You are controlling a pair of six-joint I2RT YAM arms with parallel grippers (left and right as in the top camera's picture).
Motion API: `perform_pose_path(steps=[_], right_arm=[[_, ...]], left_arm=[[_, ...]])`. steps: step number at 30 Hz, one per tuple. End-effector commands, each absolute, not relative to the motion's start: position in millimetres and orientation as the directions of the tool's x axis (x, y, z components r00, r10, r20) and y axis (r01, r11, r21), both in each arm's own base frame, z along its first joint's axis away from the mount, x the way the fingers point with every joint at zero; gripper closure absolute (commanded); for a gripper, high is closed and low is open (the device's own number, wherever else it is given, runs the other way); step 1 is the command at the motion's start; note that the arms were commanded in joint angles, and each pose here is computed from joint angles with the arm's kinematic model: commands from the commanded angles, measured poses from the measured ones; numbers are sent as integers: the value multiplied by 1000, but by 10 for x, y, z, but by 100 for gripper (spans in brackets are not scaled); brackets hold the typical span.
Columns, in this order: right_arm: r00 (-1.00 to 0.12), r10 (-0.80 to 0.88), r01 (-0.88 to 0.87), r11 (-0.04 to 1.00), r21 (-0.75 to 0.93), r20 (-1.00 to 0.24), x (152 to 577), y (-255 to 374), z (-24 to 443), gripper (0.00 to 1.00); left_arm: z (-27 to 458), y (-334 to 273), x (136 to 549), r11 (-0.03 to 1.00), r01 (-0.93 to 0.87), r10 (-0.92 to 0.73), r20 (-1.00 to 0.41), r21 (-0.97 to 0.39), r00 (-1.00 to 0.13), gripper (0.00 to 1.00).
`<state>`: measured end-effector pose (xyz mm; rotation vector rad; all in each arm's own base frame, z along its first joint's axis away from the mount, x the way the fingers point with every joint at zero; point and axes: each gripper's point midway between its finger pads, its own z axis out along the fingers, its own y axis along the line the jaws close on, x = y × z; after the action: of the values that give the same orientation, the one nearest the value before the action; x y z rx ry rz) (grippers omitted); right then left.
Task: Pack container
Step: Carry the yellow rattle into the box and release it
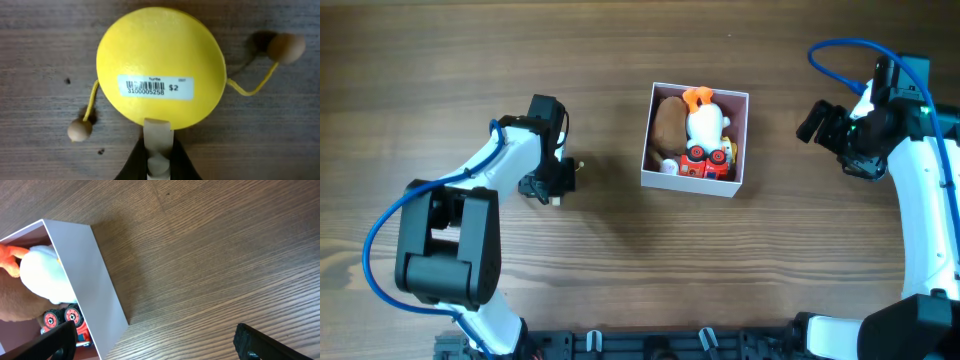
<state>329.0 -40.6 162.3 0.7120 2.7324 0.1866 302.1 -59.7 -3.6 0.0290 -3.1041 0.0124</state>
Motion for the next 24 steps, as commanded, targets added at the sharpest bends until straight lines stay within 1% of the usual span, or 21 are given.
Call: perform_pose_path(steps=[1, 3, 5, 7, 8, 11, 13, 15, 17, 21, 24], right_arm=[[-831, 487, 448, 872, 197, -267, 3308, -417, 1611, 0], [-831, 488, 448, 872, 198, -269, 3314, -417, 1613, 0], [-830, 488, 448, 872, 198, -270, 3317, -419, 1614, 0], [-830, 487, 447, 872, 199, -272, 3323, -419, 1617, 0], [-829, 487, 447, 872, 199, -273, 3324, -419, 1617, 0], [-830, 487, 447, 872, 199, -273, 3323, -420, 1617, 0], [-830, 487, 447, 872, 199, -273, 3323, -420, 1617, 0], [-830, 487, 447, 872, 199, -273, 3323, -420, 1617, 0], [-830, 487, 447, 872, 199, -273, 3323, -420, 1617, 0], [-830, 487, 447, 872, 199, -272, 3322, -419, 1616, 0], [-830, 487, 447, 872, 199, -271, 3321, -419, 1616, 0]], left_arm=[[225, -676, 3040, 998, 32, 34, 43, -58, -998, 96], [536, -779, 3142, 995, 56, 56, 1, -85, -998, 96], [907, -1024, 3232, 974, 149, 140, -65, -169, -988, 96], [1314, -1344, 3305, 928, 270, 233, -166, -256, -958, 94], [1542, -1528, 3348, 894, 348, 285, -241, -281, -928, 96], [1910, -1891, 3415, 835, 483, 367, -387, -264, -846, 96], [2062, -2173, 3440, 792, 560, 405, -476, -245, -781, 96], [2107, -2515, 3406, 741, 633, 451, -532, -224, -717, 96], [2048, -2689, 3375, 723, 663, 485, -539, -196, -689, 96], [1694, -2889, 3348, 723, 684, 566, -481, -99, -669, 96], [1407, -2992, 3352, 717, 692, 600, -434, -80, -672, 96]])
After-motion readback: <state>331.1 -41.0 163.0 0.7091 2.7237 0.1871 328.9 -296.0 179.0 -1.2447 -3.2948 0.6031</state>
